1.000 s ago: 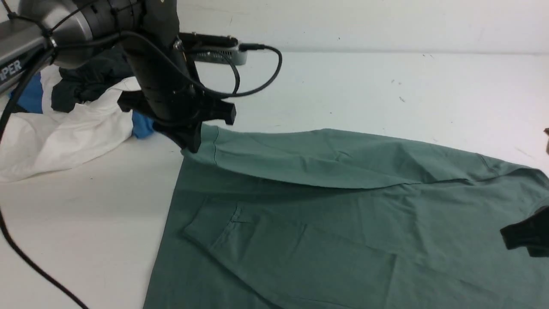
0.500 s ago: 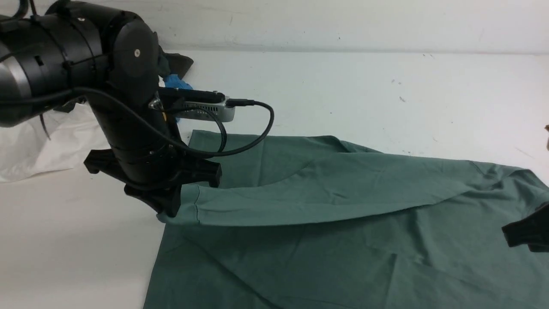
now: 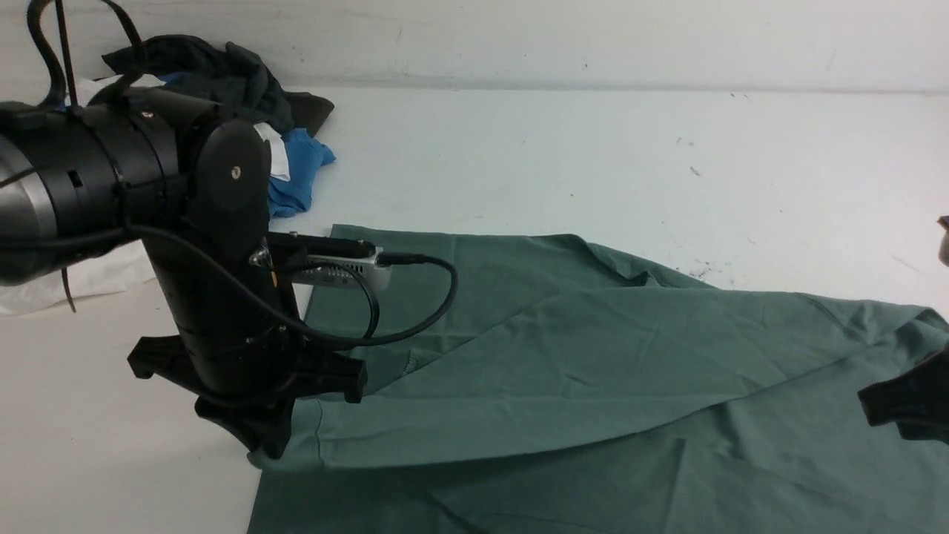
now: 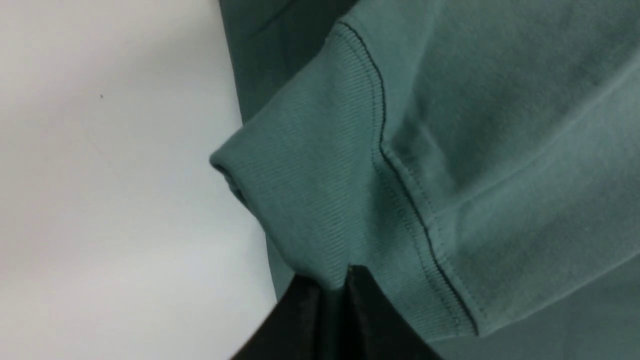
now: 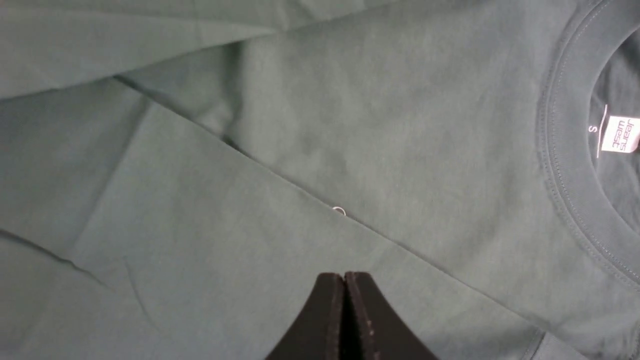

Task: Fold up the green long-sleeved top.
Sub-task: Use the left arm to drag and drop the cuff onto the cuff closest to the left arm, then use both arms simultaneously to clamp the lower edge of the clothing fabric

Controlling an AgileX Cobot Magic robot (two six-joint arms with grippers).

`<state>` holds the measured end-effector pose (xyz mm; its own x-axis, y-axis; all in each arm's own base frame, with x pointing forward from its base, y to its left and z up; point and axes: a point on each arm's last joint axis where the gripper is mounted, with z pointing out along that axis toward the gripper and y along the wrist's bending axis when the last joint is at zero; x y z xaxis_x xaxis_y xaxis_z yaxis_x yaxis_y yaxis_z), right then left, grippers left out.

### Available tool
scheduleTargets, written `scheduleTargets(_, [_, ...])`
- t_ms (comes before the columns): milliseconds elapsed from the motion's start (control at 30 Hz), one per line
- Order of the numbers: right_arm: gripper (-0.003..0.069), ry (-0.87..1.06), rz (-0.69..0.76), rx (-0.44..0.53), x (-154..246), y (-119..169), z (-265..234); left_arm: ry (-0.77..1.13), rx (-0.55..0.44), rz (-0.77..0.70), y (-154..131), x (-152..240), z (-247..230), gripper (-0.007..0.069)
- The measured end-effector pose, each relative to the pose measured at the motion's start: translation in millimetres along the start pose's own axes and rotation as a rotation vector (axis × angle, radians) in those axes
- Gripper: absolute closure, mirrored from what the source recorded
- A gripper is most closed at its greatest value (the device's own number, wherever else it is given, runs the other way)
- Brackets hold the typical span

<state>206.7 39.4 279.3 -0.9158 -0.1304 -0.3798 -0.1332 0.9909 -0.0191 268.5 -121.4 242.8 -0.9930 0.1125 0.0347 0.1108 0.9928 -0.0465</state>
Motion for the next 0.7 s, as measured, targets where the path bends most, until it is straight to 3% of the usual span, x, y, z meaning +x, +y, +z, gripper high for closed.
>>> scheduleTargets(167, [0.0668, 0.002, 0.010, -0.021, 0.2, 2.0, 0.0, 0.003, 0.024, -0.008, -2.5, 0.4, 0.2, 0.0562])
scheduleTargets(333, [0.0668, 0.003, 0.013, -0.035, 0.3, 3.1, -0.1, 0.009, 0.048, -0.016, -4.9, 1.0, 0.1, 0.0465])
scheduleTargets(500, [0.0668, 0.003, 0.011, -0.037, 0.3, 3.3, -0.1, 0.015, 0.047, -0.015, -4.9, 2.0, 1.5, 0.0317])
scheduleTargets(700, [0.0668, 0.009, 0.003, -0.036, 0.8, 3.3, -0.1, 0.086, -0.008, 0.057, -10.7, 33.6, 23.0, 0.0314])
